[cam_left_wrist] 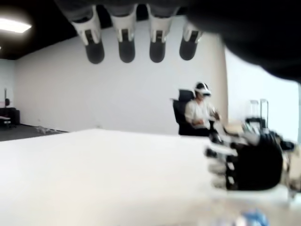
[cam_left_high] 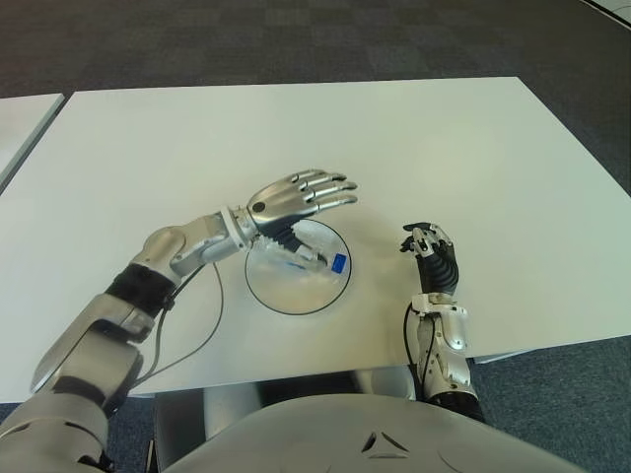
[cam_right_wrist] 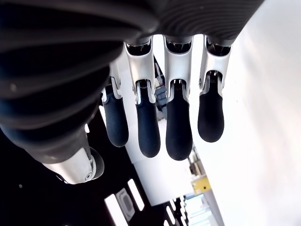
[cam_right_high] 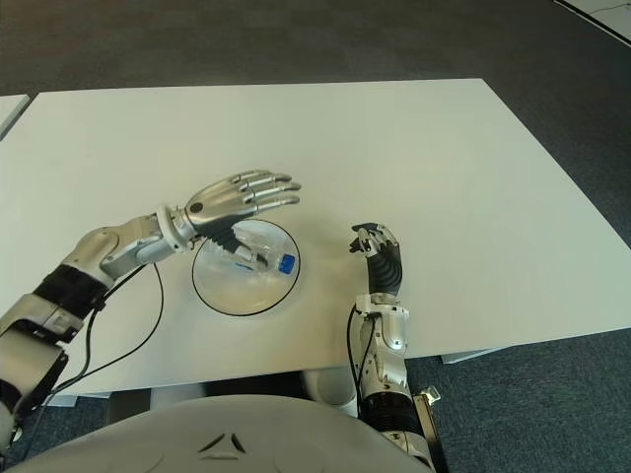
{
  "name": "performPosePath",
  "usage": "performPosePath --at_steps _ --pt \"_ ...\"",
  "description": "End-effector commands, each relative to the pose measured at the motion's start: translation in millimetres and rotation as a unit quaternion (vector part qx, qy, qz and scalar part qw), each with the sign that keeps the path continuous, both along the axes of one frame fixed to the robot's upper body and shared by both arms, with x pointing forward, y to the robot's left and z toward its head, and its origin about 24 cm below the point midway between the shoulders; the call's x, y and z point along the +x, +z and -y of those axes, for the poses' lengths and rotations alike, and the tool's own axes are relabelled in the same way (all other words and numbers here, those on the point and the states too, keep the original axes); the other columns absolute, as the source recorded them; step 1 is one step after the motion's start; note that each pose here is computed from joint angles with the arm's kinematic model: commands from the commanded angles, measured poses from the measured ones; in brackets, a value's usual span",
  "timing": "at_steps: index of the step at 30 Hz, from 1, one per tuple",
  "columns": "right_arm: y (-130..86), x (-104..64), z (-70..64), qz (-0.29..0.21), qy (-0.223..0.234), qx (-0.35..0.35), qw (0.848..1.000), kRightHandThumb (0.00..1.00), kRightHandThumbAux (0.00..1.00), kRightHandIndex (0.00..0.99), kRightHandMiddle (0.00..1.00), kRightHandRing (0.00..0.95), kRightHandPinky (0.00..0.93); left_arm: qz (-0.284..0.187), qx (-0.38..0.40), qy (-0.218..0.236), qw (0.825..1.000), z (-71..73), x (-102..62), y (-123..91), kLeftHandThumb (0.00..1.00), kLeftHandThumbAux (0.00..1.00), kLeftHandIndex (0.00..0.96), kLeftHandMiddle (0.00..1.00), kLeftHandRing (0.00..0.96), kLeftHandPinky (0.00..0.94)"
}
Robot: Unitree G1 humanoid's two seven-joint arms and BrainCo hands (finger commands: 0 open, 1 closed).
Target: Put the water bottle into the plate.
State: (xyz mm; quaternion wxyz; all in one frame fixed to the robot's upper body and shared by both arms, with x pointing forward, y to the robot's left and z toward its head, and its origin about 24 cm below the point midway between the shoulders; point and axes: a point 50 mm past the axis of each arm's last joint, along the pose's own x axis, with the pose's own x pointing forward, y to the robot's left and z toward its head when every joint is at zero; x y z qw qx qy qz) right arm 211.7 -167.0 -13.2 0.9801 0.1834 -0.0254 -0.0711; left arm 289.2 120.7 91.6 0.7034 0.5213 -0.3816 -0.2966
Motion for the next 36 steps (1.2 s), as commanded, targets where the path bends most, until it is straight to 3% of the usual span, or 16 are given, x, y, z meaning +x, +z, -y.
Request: performPosePath --at_steps 1,7,14,18,22,28,36 --pt "0 6.4 -14.4 0.007 -0.002 0.036 0.999 0.836 0.689 0.416 0.479 0.596 0.596 -0.093 -0.093 0.026 0.991 -4.3 12.7 8 0.154 0.303 0.0 0.0 0.0 0.0" --pt "0 11.6 -15.2 0.009 0.004 0.038 0.999 0.834 0.69 0.408 0.484 0.592 0.58 -0.15 -0.18 0.042 0.971 -12.5 20.9 16 0.115 0.377 0.0 0.0 0.0 0.0" --pt "0 17.6 -16.0 0.011 0.009 0.038 0.999 0.835 0.69 0.409 0.483 0.581 0.563 -0.186 -0.297 0.087 0.933 -24.7 26.8 22 0.073 0.472 0.0 0.0 0.0 0.0" --pt "0 22.2 -16.8 0.012 0.01 0.035 0.999 0.835 0.69 0.411 0.482 0.582 0.569 -0.227 -0.342 0.155 0.899 -46.8 30.7 0 0.071 0.535 0.0 0.0 0.0 0.0" --pt "2 27.8 -17.9 0.015 0.012 0.035 0.999 0.836 0.689 0.412 0.481 0.584 0.578 -0.273 -0.371 0.198 0.865 -59.5 28.1 -29 0.079 0.576 0.0 0.0 0.0 0.0" --pt "4 37.6 -19.5 0.02 0.015 0.023 0.999 0.837 0.688 0.418 0.48 0.595 0.595 -0.319 -0.432 0.209 0.817 -60.7 17.3 -51 0.091 0.679 0.016 0.0 0.0 0.009" --pt "3 46.9 -22.5 0.016 0.016 0.007 1.0 0.837 0.686 0.422 0.482 0.604 0.591 -0.354 -0.483 0.249 0.761 -71.0 -0.7 -72 0.032 0.802 0.098 0.064 0.06 0.15"
